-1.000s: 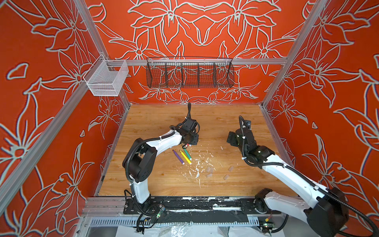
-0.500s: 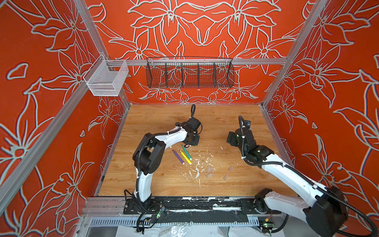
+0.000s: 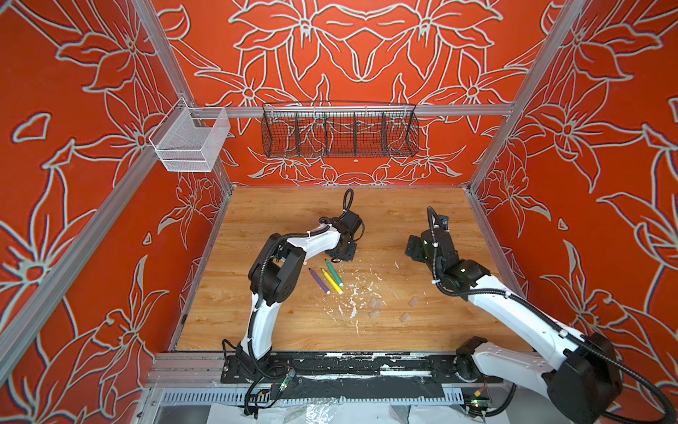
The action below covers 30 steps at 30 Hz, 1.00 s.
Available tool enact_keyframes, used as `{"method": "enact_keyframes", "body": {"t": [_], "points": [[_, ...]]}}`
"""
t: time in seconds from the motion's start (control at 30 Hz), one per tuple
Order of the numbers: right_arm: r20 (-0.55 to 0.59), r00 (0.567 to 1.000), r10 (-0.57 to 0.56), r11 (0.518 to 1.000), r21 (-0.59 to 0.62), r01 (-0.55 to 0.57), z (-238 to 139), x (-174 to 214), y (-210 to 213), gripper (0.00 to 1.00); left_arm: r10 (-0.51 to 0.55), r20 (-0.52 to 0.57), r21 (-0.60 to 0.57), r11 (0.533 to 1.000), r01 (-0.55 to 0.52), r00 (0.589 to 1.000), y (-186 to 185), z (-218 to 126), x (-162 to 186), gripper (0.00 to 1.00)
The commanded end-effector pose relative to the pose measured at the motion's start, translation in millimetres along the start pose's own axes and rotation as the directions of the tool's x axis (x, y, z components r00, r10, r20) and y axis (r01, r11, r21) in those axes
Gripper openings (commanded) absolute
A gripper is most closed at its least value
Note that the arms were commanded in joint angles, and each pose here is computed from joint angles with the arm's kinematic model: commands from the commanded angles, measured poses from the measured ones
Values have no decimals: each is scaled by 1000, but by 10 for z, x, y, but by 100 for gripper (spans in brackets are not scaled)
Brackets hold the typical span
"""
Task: Insert the pens into the pen caps
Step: 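Lower the left gripper over the blue marker and close on it, then lift the blue marker upright with the left gripper while the right gripper approaches it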
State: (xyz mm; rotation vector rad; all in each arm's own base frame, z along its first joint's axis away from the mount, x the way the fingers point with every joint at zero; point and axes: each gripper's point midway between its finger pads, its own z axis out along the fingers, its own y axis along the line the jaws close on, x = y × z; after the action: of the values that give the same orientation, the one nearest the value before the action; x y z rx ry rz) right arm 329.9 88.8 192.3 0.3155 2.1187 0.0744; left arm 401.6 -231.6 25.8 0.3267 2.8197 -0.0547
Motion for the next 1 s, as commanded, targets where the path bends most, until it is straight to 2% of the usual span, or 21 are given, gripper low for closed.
{"method": "enact_keyframes", "body": {"t": [0.0,0.37,0.73,0.83,0.97], "points": [[-12,1000,9,1000,-1,-9,11,12,-1,91,-2,-50,-14,1000,1,999,50,56,67,30],[-18,1000,16,1000,-4,-16,23,32,1,91,-18,-101,-37,999,14,995,97,157,115,26],[-37,999,23,999,-22,-24,43,66,40,91,-16,-124,-29,999,12,992,82,194,137,13],[-44,999,23,999,-25,-24,57,82,50,90,-23,-107,-14,1000,21,994,62,153,116,7],[-69,997,33,996,-81,-39,50,112,156,90,-21,-22,69,997,22,1000,-50,-75,50,3]]}}
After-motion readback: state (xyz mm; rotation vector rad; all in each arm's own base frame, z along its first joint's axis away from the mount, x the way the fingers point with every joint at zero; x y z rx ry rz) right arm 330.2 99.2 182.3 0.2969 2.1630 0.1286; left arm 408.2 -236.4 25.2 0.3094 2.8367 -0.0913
